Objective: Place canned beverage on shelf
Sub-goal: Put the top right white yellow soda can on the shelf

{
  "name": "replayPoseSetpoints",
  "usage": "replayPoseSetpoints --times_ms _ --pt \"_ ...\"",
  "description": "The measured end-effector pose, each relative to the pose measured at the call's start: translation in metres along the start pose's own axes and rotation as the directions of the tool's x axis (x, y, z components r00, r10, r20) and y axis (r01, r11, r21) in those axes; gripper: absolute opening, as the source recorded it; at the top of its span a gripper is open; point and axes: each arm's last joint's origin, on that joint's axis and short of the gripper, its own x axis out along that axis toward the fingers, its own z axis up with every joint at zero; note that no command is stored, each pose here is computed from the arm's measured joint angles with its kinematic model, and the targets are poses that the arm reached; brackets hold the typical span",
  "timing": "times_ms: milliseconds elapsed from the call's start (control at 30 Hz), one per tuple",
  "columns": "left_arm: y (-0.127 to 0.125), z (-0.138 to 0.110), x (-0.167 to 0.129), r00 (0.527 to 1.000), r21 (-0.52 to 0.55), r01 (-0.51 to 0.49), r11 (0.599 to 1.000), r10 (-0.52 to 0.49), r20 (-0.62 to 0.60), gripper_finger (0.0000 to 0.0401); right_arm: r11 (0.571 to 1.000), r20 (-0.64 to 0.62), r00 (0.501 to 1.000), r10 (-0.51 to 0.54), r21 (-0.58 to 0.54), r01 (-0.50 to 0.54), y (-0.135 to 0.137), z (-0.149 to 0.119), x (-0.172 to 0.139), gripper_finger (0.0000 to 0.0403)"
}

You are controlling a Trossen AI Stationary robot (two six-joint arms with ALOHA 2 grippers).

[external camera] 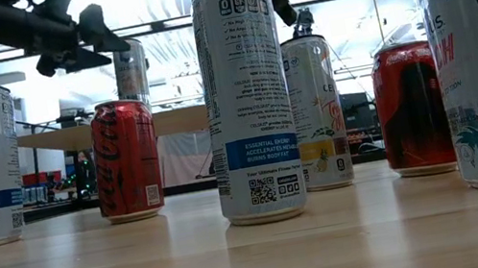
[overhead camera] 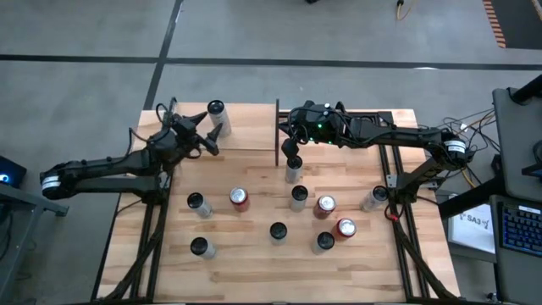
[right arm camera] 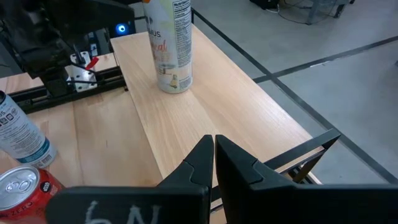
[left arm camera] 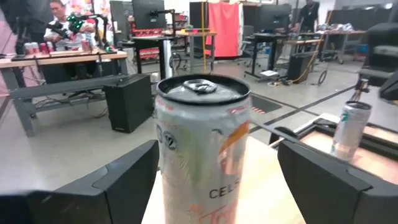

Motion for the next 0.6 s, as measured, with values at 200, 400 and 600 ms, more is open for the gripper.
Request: replayPoseSetpoints --times_ms 200,400,600 --pt "-0.003 0.001 -0.007 0.999 -0.003 0.038 0.999 -0.038 0.000 0.0314 1.000 0.000 1.000 0.000 0.006 0.000 0.000 0.000 0.000 0.0009" --pt "-0.008 0.000 -0.011 0.997 -0.004 0.079 0.997 -0.079 -0.009 0.0314 1.000 0.000 1.000 0.000 0.006 0.000 0.000 0.000 0.000 0.0009" --pt "-0.013 -0.002 -0.014 0.993 0.002 0.117 0.993 -0.117 -0.028 0.0314 1.000 0.000 1.000 0.000 0.006 0.000 0.000 0.000 0.000 0.0009"
